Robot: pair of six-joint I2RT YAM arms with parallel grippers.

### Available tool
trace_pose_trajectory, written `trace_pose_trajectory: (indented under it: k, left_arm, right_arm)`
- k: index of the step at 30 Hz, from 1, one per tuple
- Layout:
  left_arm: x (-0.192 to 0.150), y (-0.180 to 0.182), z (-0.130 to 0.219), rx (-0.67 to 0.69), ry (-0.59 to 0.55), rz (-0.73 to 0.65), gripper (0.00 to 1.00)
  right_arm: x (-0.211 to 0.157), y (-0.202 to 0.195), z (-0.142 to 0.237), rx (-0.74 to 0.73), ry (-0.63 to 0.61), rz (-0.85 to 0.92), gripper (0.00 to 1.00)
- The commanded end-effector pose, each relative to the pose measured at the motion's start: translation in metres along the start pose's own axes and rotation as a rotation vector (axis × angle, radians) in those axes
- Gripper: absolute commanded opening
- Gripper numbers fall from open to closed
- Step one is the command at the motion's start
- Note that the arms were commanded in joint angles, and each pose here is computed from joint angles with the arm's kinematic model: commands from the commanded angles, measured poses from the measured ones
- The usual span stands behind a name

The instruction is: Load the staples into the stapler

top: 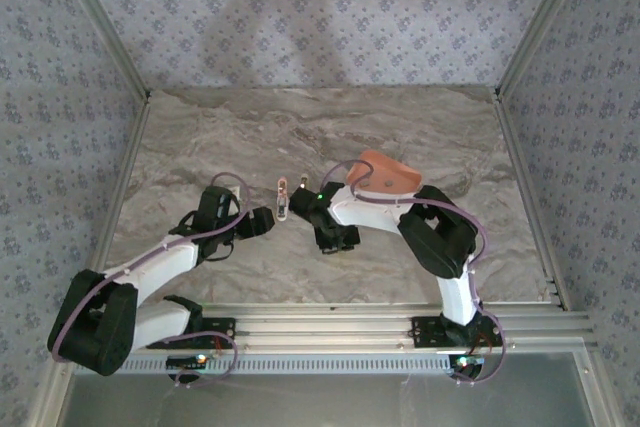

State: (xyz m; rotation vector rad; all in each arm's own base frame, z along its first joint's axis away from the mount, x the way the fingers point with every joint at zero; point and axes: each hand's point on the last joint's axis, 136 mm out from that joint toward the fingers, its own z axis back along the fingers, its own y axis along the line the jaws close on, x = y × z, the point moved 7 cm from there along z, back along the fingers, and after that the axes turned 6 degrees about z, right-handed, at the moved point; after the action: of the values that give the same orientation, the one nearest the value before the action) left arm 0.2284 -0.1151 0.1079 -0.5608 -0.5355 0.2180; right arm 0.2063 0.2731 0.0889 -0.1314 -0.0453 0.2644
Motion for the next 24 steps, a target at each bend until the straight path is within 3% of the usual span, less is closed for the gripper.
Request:
trace_pose_trajectory:
  k: [1,9,13,24]
  left_arm:
    - [0.004,-0.001,-0.001,0.011,-0.006,-0.013,0.85]
    - [0.003,0.000,-0.001,0.014,-0.001,-0.015,0.85]
    - [0.004,-0.001,0.000,0.014,-0.001,-0.018,0.85]
    - [0.002,0.001,-0.002,0.020,0.002,-0.016,0.85]
  right_arm:
    - [-0.002,-0.002,-0.003,-0.036,0.046,0.008,0.20]
    - [0.004,-0.004,0.011,-0.030,0.022,0.008,0.31]
    - [0.009,-0.004,0.022,0.008,0.003,-0.008,0.32]
    - [0.013,-0.006,0.011,0.078,0.058,-0.039,0.32]
